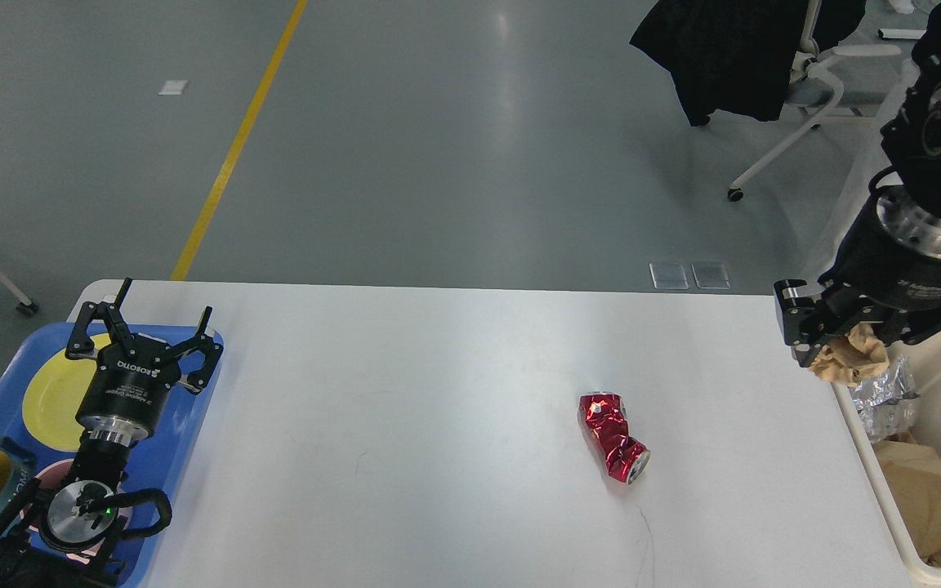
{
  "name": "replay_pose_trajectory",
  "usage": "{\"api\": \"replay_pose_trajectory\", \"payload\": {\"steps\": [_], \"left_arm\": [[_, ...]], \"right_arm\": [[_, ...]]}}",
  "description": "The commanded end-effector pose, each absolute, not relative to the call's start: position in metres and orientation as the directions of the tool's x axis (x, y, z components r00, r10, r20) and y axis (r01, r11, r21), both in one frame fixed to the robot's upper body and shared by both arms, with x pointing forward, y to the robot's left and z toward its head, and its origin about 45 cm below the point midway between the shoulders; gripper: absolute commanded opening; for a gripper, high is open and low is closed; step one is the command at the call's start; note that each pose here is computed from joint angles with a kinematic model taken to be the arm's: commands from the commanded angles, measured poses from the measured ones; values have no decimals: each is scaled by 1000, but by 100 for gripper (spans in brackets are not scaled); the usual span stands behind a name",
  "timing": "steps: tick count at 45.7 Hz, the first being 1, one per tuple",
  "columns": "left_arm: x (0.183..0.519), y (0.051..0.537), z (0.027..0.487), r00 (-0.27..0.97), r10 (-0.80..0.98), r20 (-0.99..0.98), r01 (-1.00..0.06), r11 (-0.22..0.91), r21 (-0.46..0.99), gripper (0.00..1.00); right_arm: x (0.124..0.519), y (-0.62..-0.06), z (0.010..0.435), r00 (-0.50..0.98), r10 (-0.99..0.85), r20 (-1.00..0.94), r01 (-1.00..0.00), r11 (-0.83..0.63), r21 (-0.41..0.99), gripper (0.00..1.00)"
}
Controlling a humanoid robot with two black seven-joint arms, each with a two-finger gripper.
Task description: Tidy desktop
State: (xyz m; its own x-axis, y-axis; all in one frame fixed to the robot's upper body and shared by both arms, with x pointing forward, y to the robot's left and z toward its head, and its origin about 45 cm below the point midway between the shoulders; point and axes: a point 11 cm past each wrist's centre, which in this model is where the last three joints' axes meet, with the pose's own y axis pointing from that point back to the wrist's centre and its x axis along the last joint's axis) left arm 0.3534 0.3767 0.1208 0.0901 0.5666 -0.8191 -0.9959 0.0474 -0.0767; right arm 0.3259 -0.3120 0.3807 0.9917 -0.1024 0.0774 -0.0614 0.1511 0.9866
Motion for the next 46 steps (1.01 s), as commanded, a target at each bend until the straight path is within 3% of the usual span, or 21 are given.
{"api": "replay_pose_trajectory", "payload": {"steps": [1, 11, 19, 32, 46], "left_arm": [[353, 377, 120, 88, 567, -819, -996, 47, -75, 96], [353, 377, 120, 88, 567, -819, -996, 47, -75, 96], [353, 377, 120, 88, 567, -819, -996, 47, -75, 96], [353, 377, 120, 88, 567, -819, -996, 47, -75, 96], [353, 377, 120, 88, 567, -819, -996, 47, -75, 96]], "right_arm": [[324, -378, 375, 956, -264, 126, -82, 173, 981, 0], [314, -512, 331, 829, -511, 227, -119, 237, 964, 0], [307, -567, 273, 779, -572, 256, -106, 283, 953, 0], [277, -614, 158, 656, -568, 498, -274, 436, 857, 0], [249, -586, 53, 661, -422, 621, -372, 535, 759, 0]]}}
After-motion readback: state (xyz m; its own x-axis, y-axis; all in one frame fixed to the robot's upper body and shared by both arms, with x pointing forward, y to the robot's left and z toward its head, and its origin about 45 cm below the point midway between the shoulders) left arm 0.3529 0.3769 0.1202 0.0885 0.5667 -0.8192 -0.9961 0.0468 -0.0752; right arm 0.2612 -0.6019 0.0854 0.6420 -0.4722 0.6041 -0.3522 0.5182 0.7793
